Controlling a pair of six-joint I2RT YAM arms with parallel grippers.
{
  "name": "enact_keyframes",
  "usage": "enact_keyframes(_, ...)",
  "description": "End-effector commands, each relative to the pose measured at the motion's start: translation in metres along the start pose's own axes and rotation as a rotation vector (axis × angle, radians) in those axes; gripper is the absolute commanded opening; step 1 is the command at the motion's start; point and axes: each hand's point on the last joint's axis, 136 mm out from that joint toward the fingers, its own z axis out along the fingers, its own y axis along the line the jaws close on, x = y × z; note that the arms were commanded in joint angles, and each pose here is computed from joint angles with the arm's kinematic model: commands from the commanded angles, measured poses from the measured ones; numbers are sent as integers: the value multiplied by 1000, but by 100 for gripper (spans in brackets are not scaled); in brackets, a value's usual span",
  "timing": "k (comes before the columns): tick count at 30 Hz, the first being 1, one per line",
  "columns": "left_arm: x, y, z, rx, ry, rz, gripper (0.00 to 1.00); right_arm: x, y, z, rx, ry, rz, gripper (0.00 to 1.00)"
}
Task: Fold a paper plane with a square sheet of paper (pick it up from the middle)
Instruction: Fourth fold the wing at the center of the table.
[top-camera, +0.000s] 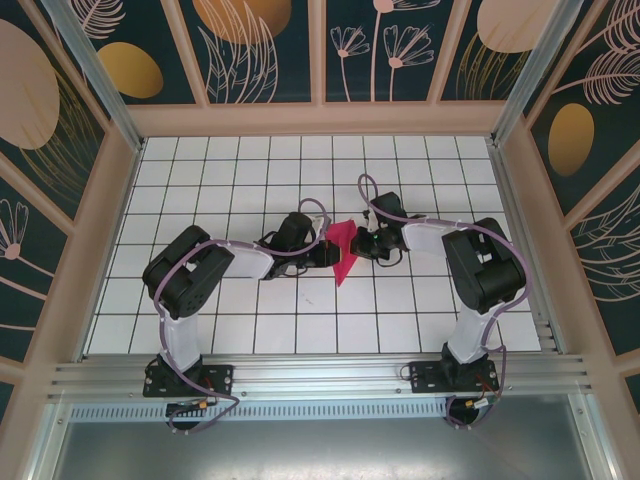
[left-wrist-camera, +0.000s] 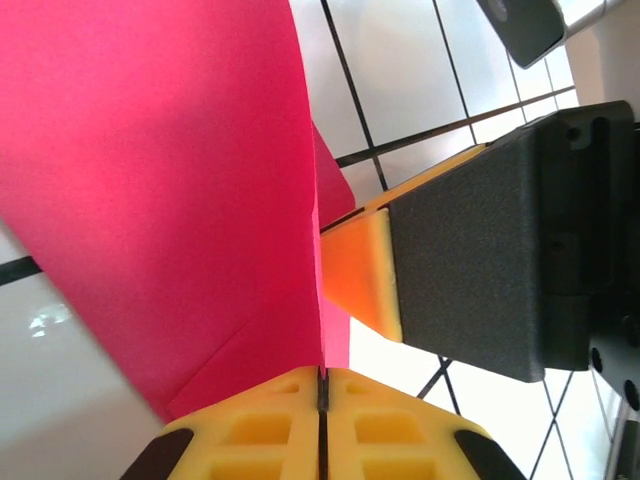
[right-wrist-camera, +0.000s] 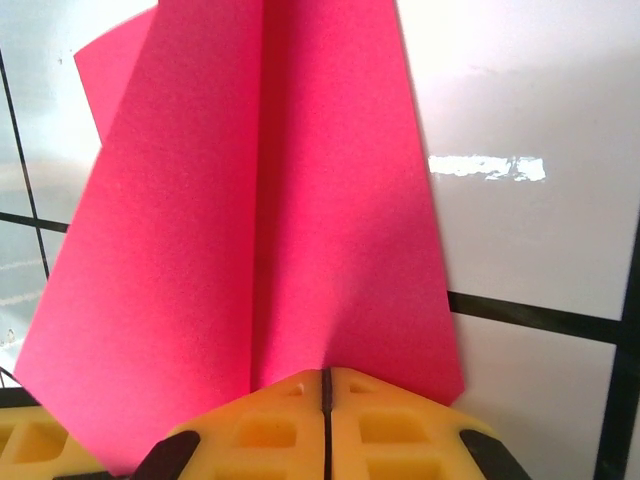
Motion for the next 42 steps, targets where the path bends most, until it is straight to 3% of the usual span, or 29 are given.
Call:
enact_keyframes(1,-4,7,-4,-39,-5,34,11,22,-29,14,111,72,18,9)
enact_keyframes(33,-4,30,1,-165,21,84,12,25,-31,18,110,92,16,9)
enact_keyframes(42,4,38,8,-173,56,78,12,10,0,6,0,48,6,11)
